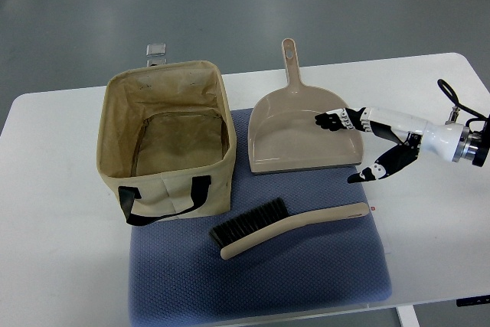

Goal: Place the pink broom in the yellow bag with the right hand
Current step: 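Reach the right hand toward the beige brush handle near the cushion, then close the right hand fingers around the brush handle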

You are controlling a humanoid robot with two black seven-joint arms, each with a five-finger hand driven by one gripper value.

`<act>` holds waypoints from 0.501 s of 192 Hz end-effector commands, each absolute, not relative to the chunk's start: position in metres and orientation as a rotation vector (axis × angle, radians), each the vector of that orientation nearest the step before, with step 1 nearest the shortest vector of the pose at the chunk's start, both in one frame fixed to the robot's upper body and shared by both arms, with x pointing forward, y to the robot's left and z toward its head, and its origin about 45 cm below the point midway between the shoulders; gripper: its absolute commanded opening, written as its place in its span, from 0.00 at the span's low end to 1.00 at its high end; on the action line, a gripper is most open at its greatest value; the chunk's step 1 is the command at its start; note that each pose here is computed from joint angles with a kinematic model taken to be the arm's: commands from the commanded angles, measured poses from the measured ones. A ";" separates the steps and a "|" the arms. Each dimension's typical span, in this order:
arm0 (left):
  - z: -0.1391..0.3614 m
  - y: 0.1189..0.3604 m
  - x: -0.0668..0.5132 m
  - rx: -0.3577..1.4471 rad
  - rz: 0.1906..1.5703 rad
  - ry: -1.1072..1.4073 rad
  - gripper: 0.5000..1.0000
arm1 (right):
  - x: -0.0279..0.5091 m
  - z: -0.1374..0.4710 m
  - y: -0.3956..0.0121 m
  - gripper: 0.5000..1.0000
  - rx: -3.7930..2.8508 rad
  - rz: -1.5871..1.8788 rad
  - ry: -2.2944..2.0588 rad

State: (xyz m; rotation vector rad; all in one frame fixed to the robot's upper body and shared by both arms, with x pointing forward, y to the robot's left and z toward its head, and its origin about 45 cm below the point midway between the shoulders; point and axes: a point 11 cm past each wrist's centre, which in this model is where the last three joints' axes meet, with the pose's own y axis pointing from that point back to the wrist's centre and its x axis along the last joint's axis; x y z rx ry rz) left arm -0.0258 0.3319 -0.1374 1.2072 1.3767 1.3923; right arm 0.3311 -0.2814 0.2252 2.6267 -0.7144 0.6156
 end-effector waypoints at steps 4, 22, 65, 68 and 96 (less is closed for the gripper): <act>-0.137 0.332 -0.026 1.207 1.393 1.377 1.00 | 0.315 0.213 -0.272 0.85 2.525 0.765 -0.608; -0.137 0.332 -0.026 1.207 1.393 1.377 1.00 | 0.305 0.201 -0.265 0.85 2.471 0.845 -0.548; -0.137 0.332 -0.026 1.207 1.393 1.377 1.00 | 0.289 0.177 -0.262 0.85 2.369 0.980 -0.475; -0.137 0.332 -0.026 1.207 1.393 1.377 1.00 | 0.287 0.175 -0.262 0.85 2.359 0.989 -0.467; -0.137 0.332 -0.026 1.207 1.393 1.377 1.00 | 0.284 0.170 -0.262 0.85 2.318 1.055 -0.472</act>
